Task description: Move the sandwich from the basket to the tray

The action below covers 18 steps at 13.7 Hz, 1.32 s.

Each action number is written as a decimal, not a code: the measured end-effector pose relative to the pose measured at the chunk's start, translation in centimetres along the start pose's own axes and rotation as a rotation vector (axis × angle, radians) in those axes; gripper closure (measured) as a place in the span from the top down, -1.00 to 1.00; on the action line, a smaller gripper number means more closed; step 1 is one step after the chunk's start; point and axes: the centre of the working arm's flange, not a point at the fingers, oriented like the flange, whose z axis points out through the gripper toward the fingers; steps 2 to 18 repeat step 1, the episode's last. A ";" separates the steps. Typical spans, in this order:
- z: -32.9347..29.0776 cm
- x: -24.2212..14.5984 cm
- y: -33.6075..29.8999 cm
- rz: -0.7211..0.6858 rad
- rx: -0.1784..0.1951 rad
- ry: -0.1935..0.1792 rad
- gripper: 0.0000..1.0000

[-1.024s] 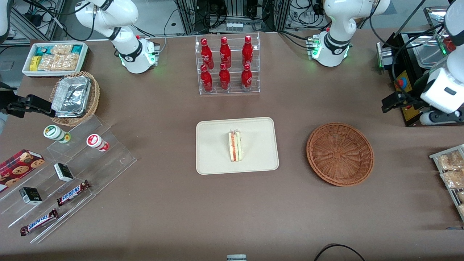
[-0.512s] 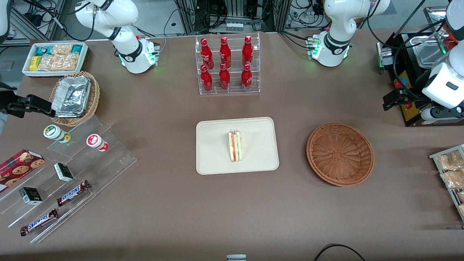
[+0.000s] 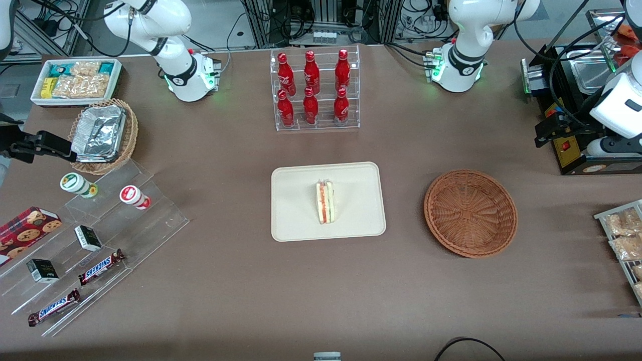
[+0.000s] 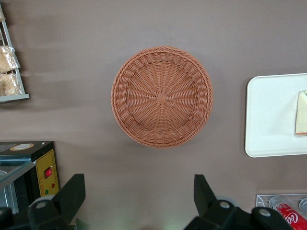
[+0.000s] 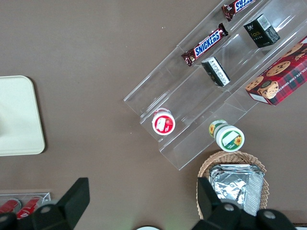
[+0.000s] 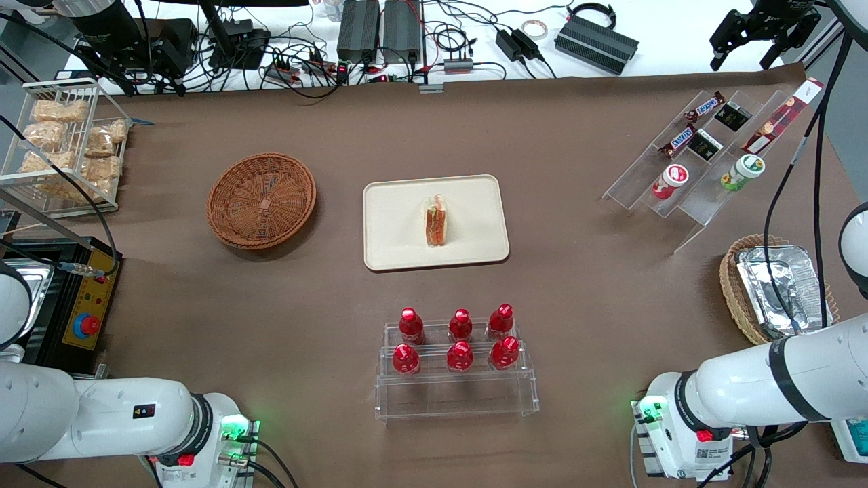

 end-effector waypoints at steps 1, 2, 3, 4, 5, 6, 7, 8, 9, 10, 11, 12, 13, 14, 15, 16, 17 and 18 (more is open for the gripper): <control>0.0 0.0 -0.1 -0.002 0.000 0.001 1.00; 0.0 0.0 -0.1 -0.002 0.000 0.001 1.00; 0.0 0.0 -0.1 -0.002 0.000 0.001 1.00; 0.0 0.0 -0.1 -0.002 0.000 0.001 1.00; 0.0 0.0 -0.1 -0.002 0.000 0.001 1.00; 0.0 0.0 -0.1 -0.002 0.000 0.001 1.00; 0.0 0.0 -0.1 -0.002 0.000 0.001 1.00; 0.0 0.0 -0.1 -0.002 0.000 0.001 1.00; 0.0 0.0 -0.1 -0.002 0.000 0.001 1.00; 0.0 0.0 -0.1 -0.002 0.000 0.001 1.00; 0.0 0.0 -0.1 -0.002 0.000 0.001 1.00; 0.0 0.0 -0.1 -0.002 0.000 0.001 1.00; 0.0 0.0 -0.1 -0.002 0.000 0.001 1.00; 0.0 0.0 -0.1 -0.002 0.000 0.001 1.00; 0.0 0.0 -0.1 -0.002 0.000 0.001 1.00; 0.0 0.0 -0.1 -0.002 0.000 0.001 1.00; 0.0 0.0 -0.1 -0.002 0.000 0.001 1.00; 0.0 0.0 -0.1 -0.002 0.000 0.001 1.00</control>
